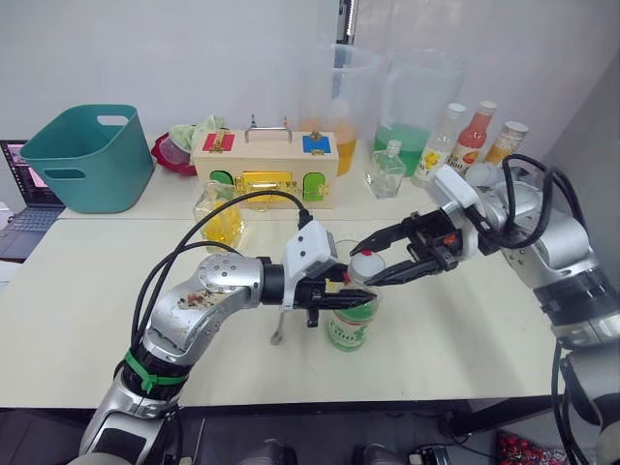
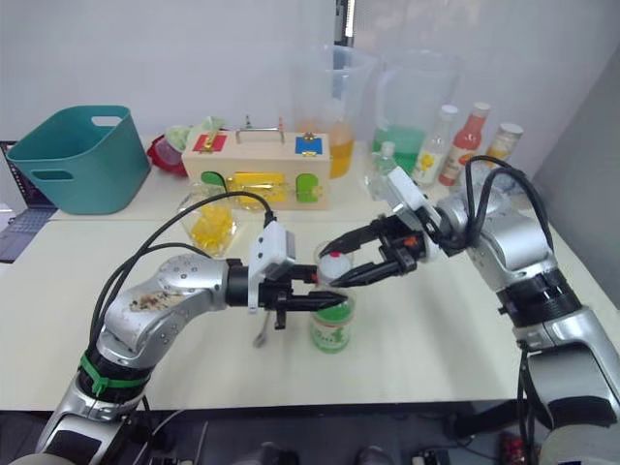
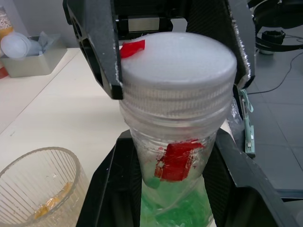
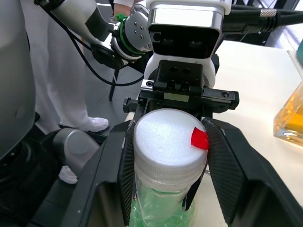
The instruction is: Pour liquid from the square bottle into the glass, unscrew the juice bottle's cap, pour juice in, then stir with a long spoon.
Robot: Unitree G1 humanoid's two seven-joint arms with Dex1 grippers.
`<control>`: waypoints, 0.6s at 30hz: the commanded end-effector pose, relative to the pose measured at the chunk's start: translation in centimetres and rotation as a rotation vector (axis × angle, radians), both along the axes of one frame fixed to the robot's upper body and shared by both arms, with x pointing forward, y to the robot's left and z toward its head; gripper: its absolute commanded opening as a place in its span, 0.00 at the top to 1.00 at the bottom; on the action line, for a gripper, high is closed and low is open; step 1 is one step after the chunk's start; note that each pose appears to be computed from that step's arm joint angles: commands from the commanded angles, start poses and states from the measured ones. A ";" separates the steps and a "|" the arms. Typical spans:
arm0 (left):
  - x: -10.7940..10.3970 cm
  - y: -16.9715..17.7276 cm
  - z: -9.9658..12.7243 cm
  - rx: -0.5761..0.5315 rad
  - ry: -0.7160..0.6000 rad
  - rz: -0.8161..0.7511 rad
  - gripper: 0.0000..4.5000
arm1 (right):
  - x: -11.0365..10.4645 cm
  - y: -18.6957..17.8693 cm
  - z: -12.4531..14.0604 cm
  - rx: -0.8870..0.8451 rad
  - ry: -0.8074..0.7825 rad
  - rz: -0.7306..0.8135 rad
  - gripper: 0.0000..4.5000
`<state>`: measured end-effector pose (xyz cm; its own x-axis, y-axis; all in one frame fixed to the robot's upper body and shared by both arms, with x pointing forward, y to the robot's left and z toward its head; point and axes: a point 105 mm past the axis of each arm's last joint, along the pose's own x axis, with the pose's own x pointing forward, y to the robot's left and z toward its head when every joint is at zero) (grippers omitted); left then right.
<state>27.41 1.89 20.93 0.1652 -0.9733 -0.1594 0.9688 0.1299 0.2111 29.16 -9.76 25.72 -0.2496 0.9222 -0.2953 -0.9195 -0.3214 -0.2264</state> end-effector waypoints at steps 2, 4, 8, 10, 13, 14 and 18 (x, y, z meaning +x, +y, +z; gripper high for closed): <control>-0.6 -0.5 -1.0 0.019 0.039 -0.021 0.70 | -0.9 -1.6 1.2 0.017 0.077 -0.001 0.15; -0.6 -0.6 -0.9 0.003 0.046 -0.017 0.70 | -1.4 -2.6 2.1 0.065 0.096 -0.044 0.01; -0.6 -1.0 -1.1 -0.014 0.061 -0.022 0.70 | -2.6 -3.5 3.0 0.178 0.060 -0.198 0.00; -0.5 -1.2 -1.1 -0.022 0.069 -0.025 0.70 | -3.7 -3.2 3.3 0.260 0.020 -0.294 0.00; -0.1 -1.2 -1.2 -0.027 0.070 -0.020 0.70 | -4.8 -1.9 2.8 0.340 -0.028 -0.451 0.00; 0.1 -1.2 -1.1 -0.032 0.072 -0.016 0.70 | -5.2 -1.4 2.6 0.374 -0.033 -0.511 0.00; 0.5 -1.5 -1.0 -0.046 0.082 -0.025 0.70 | -5.6 -0.6 1.8 0.443 -0.050 -0.729 0.00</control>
